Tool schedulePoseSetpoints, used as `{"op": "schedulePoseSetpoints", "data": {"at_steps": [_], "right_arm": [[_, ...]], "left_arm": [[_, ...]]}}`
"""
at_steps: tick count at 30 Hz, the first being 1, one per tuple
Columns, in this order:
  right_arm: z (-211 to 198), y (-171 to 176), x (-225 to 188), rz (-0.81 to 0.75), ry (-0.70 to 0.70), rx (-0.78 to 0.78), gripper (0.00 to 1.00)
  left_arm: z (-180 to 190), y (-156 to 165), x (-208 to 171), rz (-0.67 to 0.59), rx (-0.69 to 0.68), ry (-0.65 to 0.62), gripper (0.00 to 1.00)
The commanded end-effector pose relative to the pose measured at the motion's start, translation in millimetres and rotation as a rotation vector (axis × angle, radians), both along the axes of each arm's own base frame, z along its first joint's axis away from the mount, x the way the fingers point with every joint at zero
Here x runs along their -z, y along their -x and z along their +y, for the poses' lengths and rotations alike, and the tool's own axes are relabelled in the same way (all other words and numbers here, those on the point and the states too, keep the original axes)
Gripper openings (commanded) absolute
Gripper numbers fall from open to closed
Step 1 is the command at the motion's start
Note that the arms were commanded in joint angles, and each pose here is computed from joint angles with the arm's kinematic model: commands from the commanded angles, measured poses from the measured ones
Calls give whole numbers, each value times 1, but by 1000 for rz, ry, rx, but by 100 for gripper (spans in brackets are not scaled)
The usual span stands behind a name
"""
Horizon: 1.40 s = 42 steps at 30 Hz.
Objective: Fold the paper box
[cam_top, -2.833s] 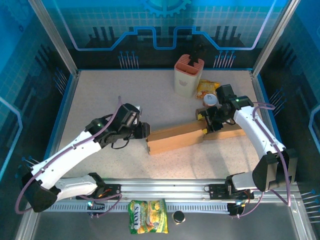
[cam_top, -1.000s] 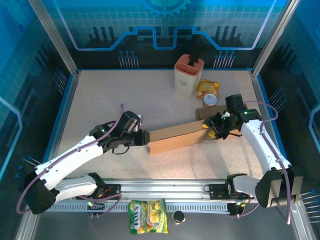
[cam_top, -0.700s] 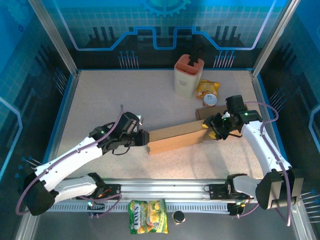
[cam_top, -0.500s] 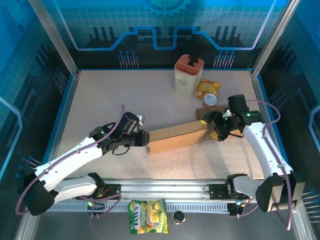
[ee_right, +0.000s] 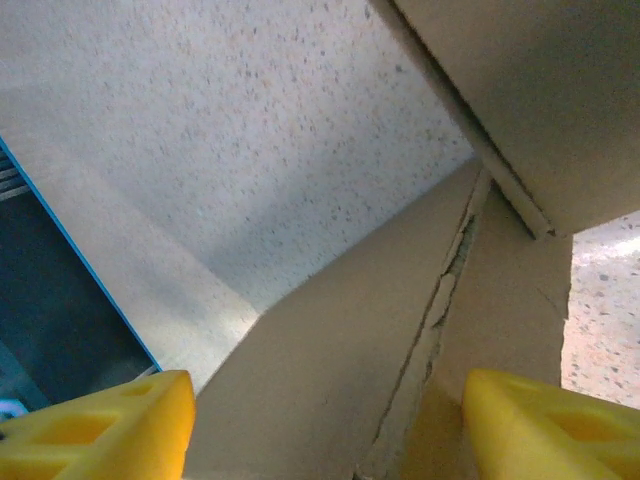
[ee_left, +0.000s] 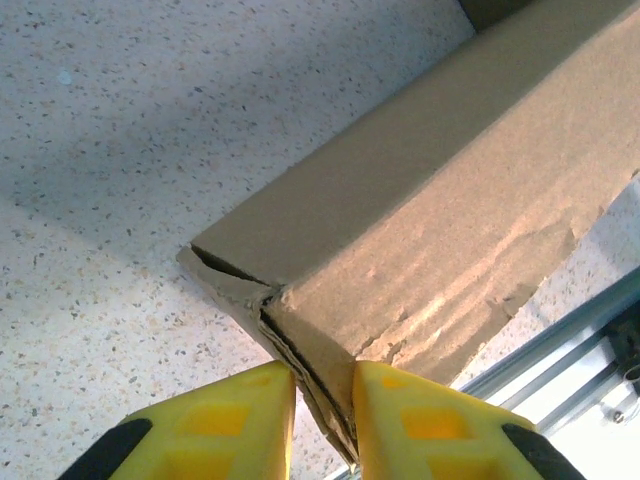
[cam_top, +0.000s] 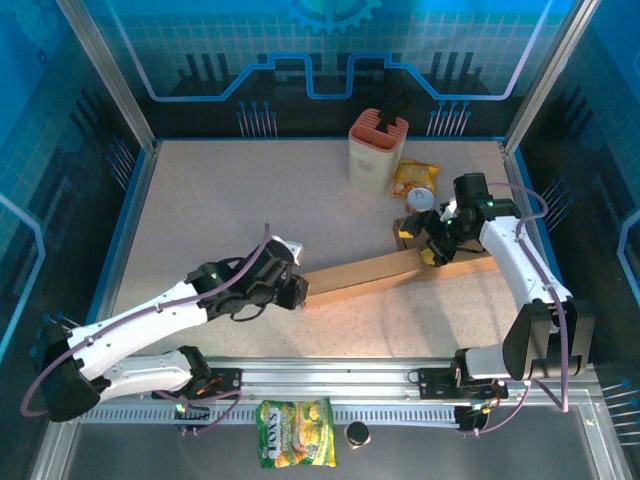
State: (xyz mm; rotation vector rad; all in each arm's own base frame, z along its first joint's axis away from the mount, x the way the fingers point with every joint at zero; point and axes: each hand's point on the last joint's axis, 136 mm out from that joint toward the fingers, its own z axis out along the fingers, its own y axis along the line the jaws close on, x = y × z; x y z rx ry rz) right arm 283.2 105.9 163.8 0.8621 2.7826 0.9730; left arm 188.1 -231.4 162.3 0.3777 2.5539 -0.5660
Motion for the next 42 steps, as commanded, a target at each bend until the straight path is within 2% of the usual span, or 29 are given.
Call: {"op": "schedulePoseSetpoints", "data": {"at_steps": [1, 5, 8, 11, 16, 22, 23, 26, 27, 28, 29, 30, 31, 35, 38, 40, 42], "right_arm": [[2, 32, -1, 36, -28, -53, 66], [13, 69, 14, 79, -54, -65, 59], [28, 87, 35, 98, -77, -69, 55], [42, 84, 47, 76, -96, -59, 51], [50, 72, 54, 60, -69, -82, 50], [40, 60, 42, 22, 26, -140, 57], [34, 62, 42, 21, 60, -141, 58], [9, 49, 10, -130, 223, -125, 68], [-1, 46, -2, -189, 277, -110, 81], [-11, 44, -14, -243, 331, -94, 100], [-20, 43, -23, -285, 375, -75, 100], [-30, 43, -33, -336, 425, -50, 100], [-41, 43, -42, -381, 473, -21, 100], [-81, 42, -61, -501, 654, 103, 100], [-131, 45, -58, -480, 904, 270, 100], [-131, 25, -49, -637, 1020, 143, 100], [-137, 15, -36, -730, 1107, 138, 100]], "left_arm": [[31, 23, 40, 63, 4, -216, 23], [41, 29, 49, 71, -68, -241, 23], [41, 32, 62, 104, -119, -207, 25], [38, 32, 74, 129, -170, -161, 28], [37, 26, 83, 146, -221, -111, 31], [37, 12, 74, 152, -246, -54, 33], [39, 11, 72, 149, -250, -59, 34], [40, 5, 57, 114, -268, -42, 38], [41, 1, 50, 96, -279, -29, 41], [42, -2, 43, 76, -293, -15, 43], [42, -5, 37, 59, -304, 0, 47], [42, -10, 30, 35, -314, 20, 71], [40, -14, 22, 8, -314, 48, 99], [37, -29, 6, -89, -348, 125, 99], [37, -39, 7, -128, -379, 131, 99], [41, -45, 10, -153, -423, 121, 99], [53, -51, 12, -188, -494, 94, 99]]}}
